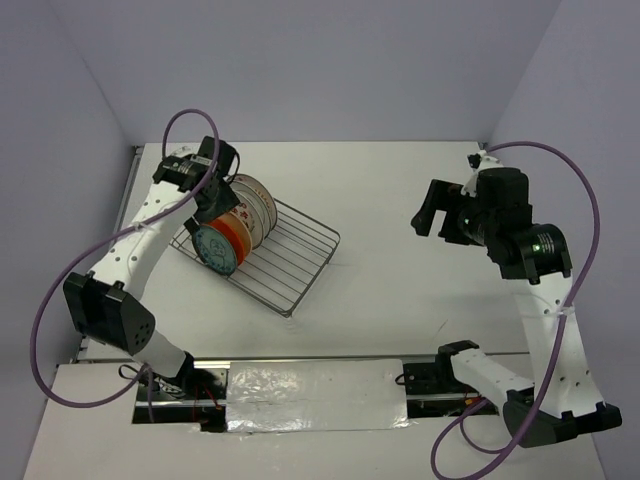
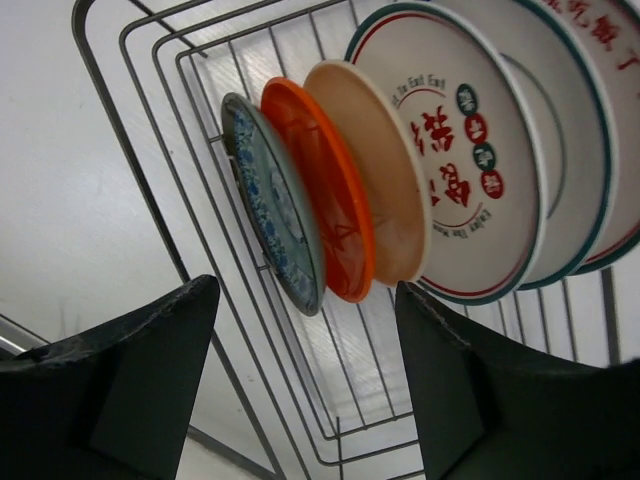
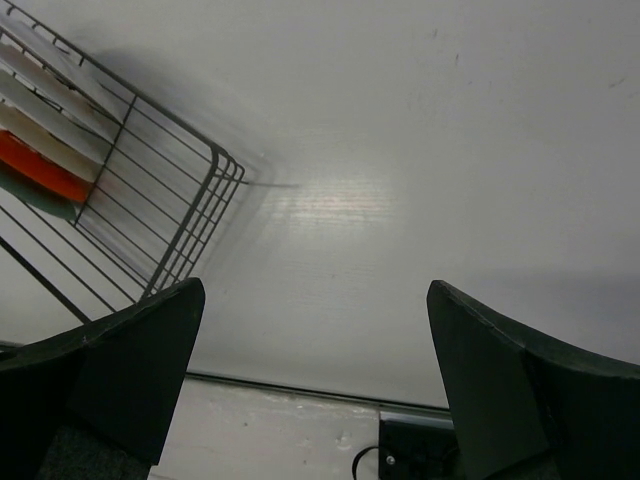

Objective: Unload the plates from the dish rack

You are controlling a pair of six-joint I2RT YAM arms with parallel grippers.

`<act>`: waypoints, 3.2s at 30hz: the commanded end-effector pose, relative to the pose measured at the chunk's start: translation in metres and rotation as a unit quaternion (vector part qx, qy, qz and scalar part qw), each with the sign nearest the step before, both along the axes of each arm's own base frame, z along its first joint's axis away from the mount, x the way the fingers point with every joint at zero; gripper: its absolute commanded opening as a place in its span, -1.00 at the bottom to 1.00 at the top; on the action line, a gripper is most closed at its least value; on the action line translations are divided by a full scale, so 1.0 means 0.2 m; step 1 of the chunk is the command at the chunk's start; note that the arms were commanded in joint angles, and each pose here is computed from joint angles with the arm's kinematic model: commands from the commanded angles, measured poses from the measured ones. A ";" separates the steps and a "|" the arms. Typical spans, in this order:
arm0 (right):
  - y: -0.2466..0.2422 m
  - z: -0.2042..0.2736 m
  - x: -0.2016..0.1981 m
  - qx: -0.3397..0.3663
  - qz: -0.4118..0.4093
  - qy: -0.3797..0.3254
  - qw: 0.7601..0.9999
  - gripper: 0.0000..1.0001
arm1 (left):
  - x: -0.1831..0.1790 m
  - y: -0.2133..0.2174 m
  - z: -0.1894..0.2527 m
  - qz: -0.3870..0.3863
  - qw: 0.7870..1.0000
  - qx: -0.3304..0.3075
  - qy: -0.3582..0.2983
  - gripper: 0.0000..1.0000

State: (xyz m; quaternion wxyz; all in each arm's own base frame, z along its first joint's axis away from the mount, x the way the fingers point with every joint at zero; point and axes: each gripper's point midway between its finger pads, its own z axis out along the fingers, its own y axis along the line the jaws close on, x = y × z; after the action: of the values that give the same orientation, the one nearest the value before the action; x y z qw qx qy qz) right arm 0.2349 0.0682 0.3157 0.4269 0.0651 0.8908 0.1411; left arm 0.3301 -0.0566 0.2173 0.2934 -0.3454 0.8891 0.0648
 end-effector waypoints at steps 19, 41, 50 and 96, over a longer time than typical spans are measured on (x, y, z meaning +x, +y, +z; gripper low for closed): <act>0.08 0.07 -0.05 0.029 0.038 -0.016 0.999 1.00 | 0.04 0.07 -0.38 0.033 0.999 0.002 0.010 0.03; 0.01 0.15 0.07 0.027 -0.028 -0.030 0.999 1.00 | 0.12 -0.14 0.47 -0.169 0.974 0.013 -0.151 -1.00; 0.24 0.44 0.19 0.198 -0.018 -0.015 0.980 1.00 | -0.02 -0.78 0.67 -0.537 0.774 0.248 -0.227 -1.00; -0.21 -0.81 0.94 0.129 -0.144 0.014 0.981 -1.00 | 0.07 -0.83 0.52 -0.394 0.896 0.062 -0.195 0.99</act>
State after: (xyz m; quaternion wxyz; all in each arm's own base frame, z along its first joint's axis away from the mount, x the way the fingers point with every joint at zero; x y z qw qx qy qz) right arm 0.3834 0.0429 0.1638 0.3547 0.2730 0.8688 0.2120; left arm 0.3416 -0.2554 0.3281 0.5431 0.1942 0.8161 -0.0361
